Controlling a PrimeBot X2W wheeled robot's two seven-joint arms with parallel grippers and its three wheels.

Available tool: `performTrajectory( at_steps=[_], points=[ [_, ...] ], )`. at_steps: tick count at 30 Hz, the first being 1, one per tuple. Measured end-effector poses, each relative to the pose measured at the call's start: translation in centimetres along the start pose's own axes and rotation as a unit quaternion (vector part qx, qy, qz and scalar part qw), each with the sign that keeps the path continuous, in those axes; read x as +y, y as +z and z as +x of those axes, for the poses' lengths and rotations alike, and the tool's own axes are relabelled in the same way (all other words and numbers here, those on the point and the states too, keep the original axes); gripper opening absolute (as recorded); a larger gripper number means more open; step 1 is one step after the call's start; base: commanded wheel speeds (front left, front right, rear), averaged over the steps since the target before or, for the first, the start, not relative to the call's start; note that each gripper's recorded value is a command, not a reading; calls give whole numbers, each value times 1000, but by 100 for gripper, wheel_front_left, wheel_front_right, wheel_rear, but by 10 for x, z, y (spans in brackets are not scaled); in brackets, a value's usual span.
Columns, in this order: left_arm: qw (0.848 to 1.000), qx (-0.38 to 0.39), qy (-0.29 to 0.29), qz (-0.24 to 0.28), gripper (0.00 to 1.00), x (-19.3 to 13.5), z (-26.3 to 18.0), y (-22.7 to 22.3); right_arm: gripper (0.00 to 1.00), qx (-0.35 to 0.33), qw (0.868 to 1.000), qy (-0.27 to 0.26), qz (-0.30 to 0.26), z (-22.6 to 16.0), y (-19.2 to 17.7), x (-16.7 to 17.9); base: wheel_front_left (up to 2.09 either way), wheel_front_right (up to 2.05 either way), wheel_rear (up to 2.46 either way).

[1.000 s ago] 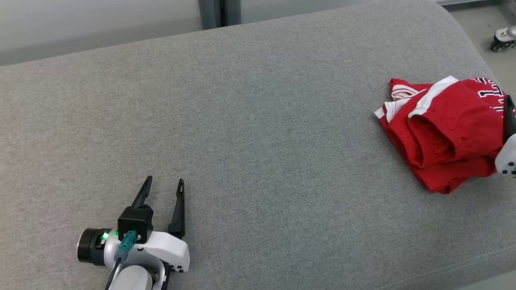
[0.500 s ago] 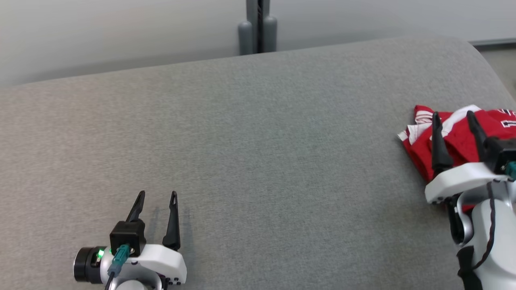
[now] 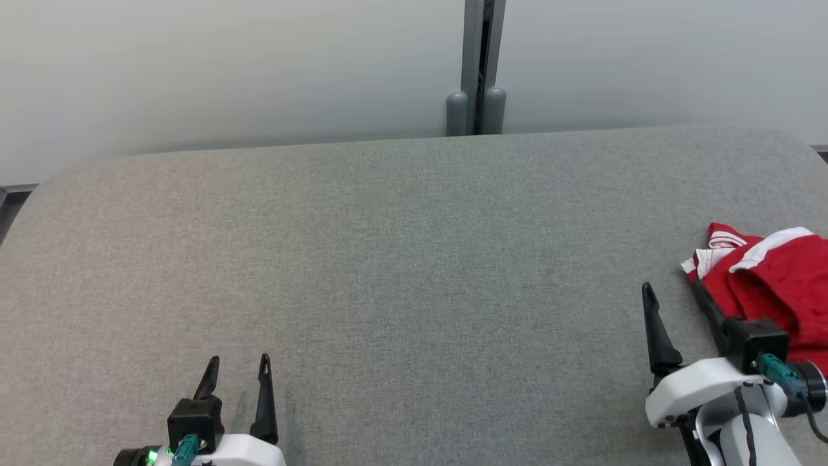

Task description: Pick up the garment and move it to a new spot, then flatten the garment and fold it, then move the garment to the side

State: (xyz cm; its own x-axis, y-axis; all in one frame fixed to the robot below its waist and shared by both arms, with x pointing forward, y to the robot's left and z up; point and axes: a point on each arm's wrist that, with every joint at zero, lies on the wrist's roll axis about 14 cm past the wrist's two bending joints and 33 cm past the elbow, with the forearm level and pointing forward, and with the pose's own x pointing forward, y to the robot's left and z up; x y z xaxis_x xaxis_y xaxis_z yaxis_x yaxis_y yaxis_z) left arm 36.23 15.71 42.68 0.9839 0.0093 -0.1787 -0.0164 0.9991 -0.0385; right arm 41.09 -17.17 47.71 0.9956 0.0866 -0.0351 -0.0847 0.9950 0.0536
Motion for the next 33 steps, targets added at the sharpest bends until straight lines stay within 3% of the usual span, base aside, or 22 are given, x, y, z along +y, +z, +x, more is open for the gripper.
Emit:
performTrajectory(
  at_steps=[10,22,23,28,33],
  points=[
    [999,-13,31,-5,100,17,-10,7,100,1,1000,23,18,-13,-2,18,0,0,0],
    [999,-21,11,-41,100,11,-6,13,100,-1,1000,15,23,-22,-1,13,0,0,0],
    [999,-18,11,-42,0,11,-6,12,0,1,1000,14,23,-23,-3,13,0,0,0],
    [998,23,17,-51,0,11,-17,-14,0,46,998,7,39,-38,-32,15,0,0,0],
    [995,36,28,-88,0,15,-17,-18,0,51,996,-10,77,-37,-33,9,0,0,0]
  ],
)
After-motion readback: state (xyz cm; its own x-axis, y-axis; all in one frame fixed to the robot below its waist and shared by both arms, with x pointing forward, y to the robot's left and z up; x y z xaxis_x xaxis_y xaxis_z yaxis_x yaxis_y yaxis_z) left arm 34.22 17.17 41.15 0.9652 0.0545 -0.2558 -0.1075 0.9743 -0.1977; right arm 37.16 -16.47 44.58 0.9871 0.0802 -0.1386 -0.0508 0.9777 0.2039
